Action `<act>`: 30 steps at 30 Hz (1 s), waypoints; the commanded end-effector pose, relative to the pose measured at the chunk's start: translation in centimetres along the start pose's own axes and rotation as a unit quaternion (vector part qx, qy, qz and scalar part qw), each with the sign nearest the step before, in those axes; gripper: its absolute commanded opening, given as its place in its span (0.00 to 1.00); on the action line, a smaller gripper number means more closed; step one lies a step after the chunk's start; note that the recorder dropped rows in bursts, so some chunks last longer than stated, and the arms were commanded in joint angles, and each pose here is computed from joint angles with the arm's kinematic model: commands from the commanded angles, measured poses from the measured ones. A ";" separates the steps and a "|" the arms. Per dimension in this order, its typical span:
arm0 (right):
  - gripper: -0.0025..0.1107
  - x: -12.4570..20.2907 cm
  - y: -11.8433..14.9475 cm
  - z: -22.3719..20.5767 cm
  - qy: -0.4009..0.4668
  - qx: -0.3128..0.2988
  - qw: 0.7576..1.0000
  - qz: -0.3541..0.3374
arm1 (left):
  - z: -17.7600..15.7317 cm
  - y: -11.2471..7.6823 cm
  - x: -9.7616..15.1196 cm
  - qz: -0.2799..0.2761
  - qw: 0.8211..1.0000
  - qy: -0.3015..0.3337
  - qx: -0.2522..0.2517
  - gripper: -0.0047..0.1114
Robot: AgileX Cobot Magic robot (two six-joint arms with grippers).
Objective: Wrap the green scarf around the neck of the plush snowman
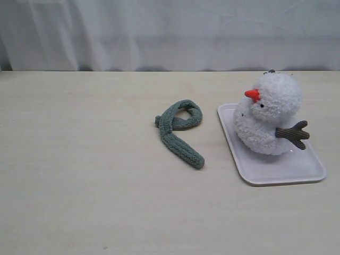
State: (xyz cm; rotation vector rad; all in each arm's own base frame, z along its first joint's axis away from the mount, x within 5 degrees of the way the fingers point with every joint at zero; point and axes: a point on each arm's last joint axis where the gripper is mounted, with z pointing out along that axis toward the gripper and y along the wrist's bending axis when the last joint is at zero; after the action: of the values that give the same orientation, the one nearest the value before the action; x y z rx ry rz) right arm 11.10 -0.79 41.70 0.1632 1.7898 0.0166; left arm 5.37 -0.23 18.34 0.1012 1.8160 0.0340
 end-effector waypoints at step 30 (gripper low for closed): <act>0.67 12.6 20.3 25.6 0.351 -0.203 0.876 -0.262 | 0.0 0.0 -0.1 -0.003 1.000 -0.007 0.002 0.04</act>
State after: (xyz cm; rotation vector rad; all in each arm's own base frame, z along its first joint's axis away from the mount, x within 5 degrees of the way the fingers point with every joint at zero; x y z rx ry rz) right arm 34.14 18.35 26.42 -0.7379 2.3919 0.1147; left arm 5.37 -0.23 18.34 0.1012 1.8160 0.0340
